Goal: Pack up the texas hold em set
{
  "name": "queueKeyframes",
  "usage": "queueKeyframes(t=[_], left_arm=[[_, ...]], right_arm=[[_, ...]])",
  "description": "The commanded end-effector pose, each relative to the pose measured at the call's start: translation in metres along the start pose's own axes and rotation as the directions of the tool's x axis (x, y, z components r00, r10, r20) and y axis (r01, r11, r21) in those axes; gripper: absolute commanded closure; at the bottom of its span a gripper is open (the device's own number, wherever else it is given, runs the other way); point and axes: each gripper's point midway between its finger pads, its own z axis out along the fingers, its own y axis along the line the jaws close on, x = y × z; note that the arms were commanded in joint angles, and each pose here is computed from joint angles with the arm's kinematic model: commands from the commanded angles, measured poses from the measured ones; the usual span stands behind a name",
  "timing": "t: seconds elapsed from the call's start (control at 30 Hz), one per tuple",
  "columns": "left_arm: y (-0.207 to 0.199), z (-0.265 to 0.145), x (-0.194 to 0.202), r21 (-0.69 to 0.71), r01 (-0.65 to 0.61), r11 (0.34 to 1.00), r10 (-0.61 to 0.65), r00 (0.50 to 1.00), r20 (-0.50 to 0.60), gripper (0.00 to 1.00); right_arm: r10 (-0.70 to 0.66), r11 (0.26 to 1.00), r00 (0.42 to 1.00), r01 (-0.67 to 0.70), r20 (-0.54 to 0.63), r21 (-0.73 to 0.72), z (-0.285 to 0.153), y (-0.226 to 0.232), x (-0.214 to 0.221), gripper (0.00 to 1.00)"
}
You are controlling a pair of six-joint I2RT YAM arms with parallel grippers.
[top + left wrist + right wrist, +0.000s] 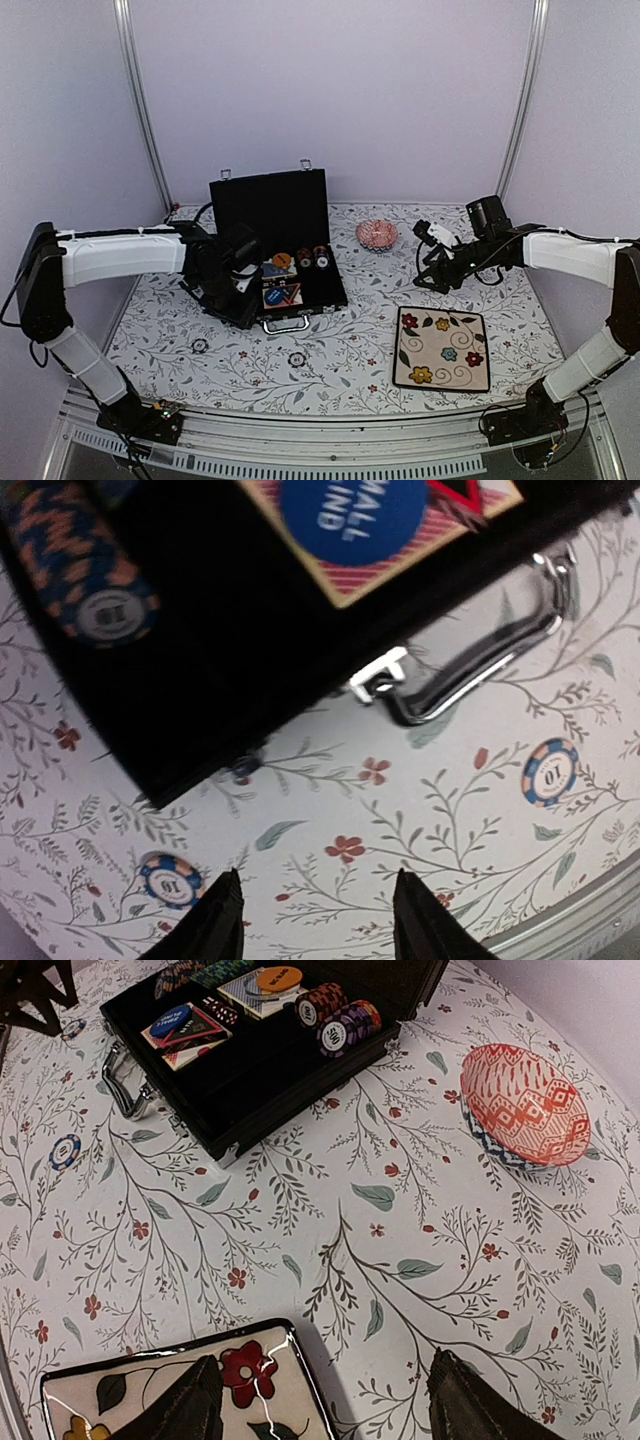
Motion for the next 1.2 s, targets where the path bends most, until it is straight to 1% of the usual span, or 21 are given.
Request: queueKeyframes(t=[0.0,0.1,0.27,0.6,0.9,1.17], left_arm=[[0.056,-0.017,0.017,-0.067,0.261,0.963,-0.260,0.965,0.014,0.47],[0.075,-0.002,0.036,-0.054,0.359,0.932,-0.361,0.930,-0.060,0.46],[0.084,0.022,0.051,-0.063,0.406,0.912,-0.411,0.902,-0.131,0.45],[0.090,0.044,0.063,-0.083,0.413,0.907,-0.421,0.888,-0.186,0.44],[0.097,0.047,0.075,-0.133,0.413,0.901,-0.433,0.875,-0.215,0.45],[0.095,0.053,0.085,-0.132,0.411,0.902,-0.432,0.867,-0.250,0.47]], right_arm=[[-0.020,1.000,0.999,0.020,0.034,-0.007,-0.003,0.002,-0.006,0.29],[-0.019,1.000,0.999,0.019,0.030,-0.012,-0.002,0.002,-0.004,0.29],[-0.023,1.000,0.999,0.024,0.032,-0.005,-0.004,0.003,-0.004,0.29],[-0.022,1.000,0.999,0.023,0.023,-0.005,-0.003,0.003,-0.001,0.29],[-0.015,1.000,1.000,0.016,0.009,-0.017,0.002,0.003,0.004,0.29],[-0.013,1.000,1.000,0.013,0.002,-0.025,0.004,0.004,0.006,0.29]])
